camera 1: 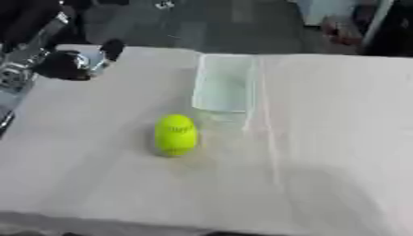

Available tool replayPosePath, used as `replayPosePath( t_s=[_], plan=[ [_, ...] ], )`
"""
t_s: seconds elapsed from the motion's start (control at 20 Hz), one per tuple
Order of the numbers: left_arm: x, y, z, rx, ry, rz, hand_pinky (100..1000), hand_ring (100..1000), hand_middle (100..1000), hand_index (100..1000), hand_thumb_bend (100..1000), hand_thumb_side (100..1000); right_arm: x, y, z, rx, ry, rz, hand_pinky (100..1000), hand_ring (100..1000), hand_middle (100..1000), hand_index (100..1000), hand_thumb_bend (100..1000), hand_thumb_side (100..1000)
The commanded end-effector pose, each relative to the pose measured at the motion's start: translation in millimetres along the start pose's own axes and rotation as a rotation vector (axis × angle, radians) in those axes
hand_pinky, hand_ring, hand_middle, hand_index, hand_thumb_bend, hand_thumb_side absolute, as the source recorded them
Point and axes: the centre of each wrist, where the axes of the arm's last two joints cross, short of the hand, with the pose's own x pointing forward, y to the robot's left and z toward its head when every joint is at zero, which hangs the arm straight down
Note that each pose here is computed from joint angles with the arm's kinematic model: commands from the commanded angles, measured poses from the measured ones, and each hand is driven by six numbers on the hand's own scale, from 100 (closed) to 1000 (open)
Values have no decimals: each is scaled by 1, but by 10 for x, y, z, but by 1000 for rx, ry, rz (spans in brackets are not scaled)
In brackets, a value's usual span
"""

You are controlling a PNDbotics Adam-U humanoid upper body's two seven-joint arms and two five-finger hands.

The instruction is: Pick up objects on the table and place them in the box.

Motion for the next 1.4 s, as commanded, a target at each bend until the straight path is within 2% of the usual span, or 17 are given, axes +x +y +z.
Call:
replayPosePath(
  t_s=[0.05,0.55,0.7,0.85,0.95,1.05,1.3,1.35,1.4],
  plan=[
    [23,133,-49,-6,-27,-45,819,785,855,844,149,817,63,-31,-53,37,-2,19,171,483,543,800,100,1000],
    [74,78,-33,-42,-30,-47,823,787,860,859,139,830,68,-37,-58,36,-4,18,171,483,543,801,100,1000],
    [78,126,-70,-98,-44,-81,835,797,865,875,153,828,67,-35,-53,38,-1,19,171,483,544,801,100,1000],
    [10,180,-125,-274,-72,-125,840,802,877,881,153,824,69,-37,-60,44,1,18,172,483,544,801,100,1000],
    [-64,189,-143,-416,-100,-124,889,810,876,896,183,794,70,-38,-73,49,2,16,172,483,543,801,100,1000],
    [-152,200,-157,-543,-131,-117,887,812,868,901,205,784,70,-36,-83,53,3,13,171,483,544,802,100,1000],
    [-474,164,-219,-834,-135,-88,918,888,919,944,323,771,70,-34,-121,63,2,3,172,483,544,803,100,1000],
    [-536,136,-239,-884,-124,-80,916,883,917,942,316,773,70,-34,-130,63,2,0,172,483,544,802,100,1000],
    [-588,114,-258,-923,-116,-71,931,910,933,948,375,748,72,-36,-137,63,1,-2,172,483,544,803,100,1000]
  ],
)
